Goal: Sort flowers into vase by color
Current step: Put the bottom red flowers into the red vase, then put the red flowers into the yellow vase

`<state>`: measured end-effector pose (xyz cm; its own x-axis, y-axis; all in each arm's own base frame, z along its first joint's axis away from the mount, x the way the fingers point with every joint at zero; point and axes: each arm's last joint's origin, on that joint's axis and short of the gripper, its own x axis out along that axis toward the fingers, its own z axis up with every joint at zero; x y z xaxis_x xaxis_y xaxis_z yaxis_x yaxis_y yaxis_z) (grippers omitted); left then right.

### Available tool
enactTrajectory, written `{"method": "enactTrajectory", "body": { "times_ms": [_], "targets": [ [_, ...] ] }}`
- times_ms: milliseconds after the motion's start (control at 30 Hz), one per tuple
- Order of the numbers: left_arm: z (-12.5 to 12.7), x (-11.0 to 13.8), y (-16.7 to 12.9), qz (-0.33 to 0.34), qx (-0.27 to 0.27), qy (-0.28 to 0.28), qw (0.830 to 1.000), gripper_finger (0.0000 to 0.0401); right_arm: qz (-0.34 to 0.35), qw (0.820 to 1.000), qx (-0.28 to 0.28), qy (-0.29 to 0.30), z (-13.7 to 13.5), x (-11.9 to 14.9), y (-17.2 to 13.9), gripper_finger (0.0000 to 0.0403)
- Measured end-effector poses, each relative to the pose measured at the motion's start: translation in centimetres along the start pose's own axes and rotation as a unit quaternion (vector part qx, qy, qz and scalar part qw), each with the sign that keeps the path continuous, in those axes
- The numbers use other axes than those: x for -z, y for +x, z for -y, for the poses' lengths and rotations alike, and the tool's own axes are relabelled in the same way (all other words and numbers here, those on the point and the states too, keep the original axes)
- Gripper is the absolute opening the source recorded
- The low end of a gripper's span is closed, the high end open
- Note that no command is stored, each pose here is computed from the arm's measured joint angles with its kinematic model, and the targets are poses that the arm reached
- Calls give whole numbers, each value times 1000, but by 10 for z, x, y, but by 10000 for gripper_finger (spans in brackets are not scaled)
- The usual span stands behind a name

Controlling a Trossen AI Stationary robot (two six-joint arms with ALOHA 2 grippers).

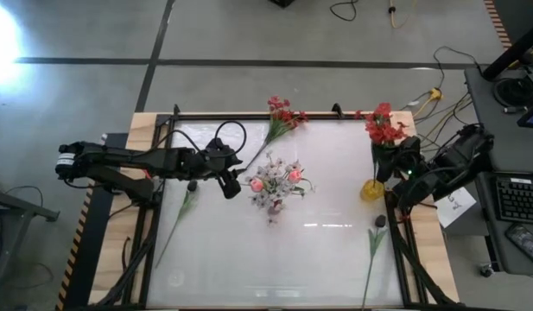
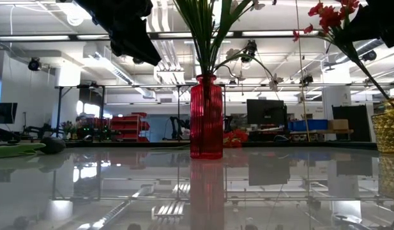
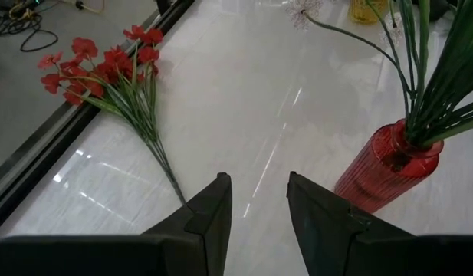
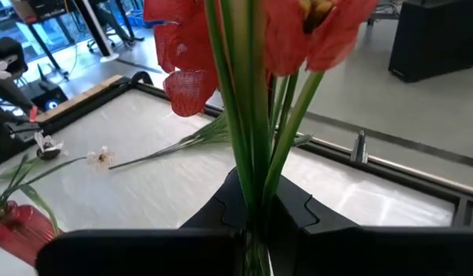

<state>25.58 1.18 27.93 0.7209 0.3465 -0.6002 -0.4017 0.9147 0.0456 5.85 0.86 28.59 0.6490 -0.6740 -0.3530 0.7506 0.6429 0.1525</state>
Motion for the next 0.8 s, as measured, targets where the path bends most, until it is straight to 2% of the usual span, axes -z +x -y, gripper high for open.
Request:
{"method": "enactTrajectory", "body": {
  "times_ms": [500, 700, 800],
  "targets": [
    [0, 0, 0, 1, 0, 0, 1000, 115, 10, 1000, -6, 11, -13, 38, 17, 21],
    [-1, -2, -4, -1, -3, -15, 1000, 115, -71, 997, -28, 4, -14, 43, 16, 73],
    [-5, -16, -17, 7, -4, -12, 1000, 115, -105, 994, -45, 3, -16, 39, 14, 112]
  ]
}}
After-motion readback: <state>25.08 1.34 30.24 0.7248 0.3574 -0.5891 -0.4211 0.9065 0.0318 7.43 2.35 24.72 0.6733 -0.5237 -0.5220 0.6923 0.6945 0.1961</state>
